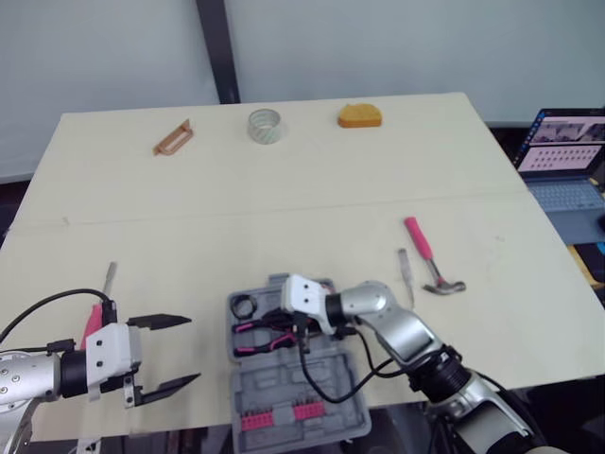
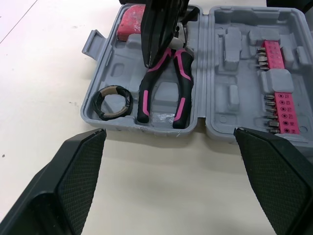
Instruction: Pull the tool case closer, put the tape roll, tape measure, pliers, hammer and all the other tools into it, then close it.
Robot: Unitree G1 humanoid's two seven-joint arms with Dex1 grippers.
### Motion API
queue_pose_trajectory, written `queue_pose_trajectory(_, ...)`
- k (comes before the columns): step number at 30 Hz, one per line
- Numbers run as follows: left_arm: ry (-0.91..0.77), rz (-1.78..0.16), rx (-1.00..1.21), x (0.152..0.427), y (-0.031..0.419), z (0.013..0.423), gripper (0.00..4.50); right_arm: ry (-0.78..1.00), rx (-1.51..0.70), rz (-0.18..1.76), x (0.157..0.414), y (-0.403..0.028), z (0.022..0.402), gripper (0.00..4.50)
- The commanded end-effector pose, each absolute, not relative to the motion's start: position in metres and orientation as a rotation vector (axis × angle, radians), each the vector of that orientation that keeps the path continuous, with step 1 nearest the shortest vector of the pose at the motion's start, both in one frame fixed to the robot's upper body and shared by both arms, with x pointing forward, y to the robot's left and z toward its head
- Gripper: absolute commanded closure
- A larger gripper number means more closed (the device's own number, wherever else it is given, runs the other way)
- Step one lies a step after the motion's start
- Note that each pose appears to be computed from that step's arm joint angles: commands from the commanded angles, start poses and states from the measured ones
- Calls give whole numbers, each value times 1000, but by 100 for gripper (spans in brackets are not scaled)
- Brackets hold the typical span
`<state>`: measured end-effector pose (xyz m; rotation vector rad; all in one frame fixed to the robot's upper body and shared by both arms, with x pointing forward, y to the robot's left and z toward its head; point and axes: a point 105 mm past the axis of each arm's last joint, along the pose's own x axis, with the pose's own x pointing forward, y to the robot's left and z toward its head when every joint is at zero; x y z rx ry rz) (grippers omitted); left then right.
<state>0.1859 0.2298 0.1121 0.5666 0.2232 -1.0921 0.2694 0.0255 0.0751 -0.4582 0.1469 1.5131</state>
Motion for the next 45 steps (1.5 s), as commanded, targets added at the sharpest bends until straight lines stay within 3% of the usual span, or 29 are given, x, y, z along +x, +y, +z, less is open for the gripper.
queue_pose_trajectory(1,212,-1080,572,187,231,112,0,138,-454,1523,267,28,72,448)
queue_pose_trajectory(13,210,-1077,570,187,231,111,0,232,-490,1468,275,17,45,448)
queue_pose_trajectory(25,212,-1075,570,187,232,109,0,480,-570,1417,272,-7,1,448)
queue_pose_trajectory(32,217,-1074,569,186,233,108,0,555,-578,1387,274,-16,-8,448)
queue_pose_trajectory(45,220,-1070,561,190,233,106,0,542,-561,1399,274,-14,-3,448)
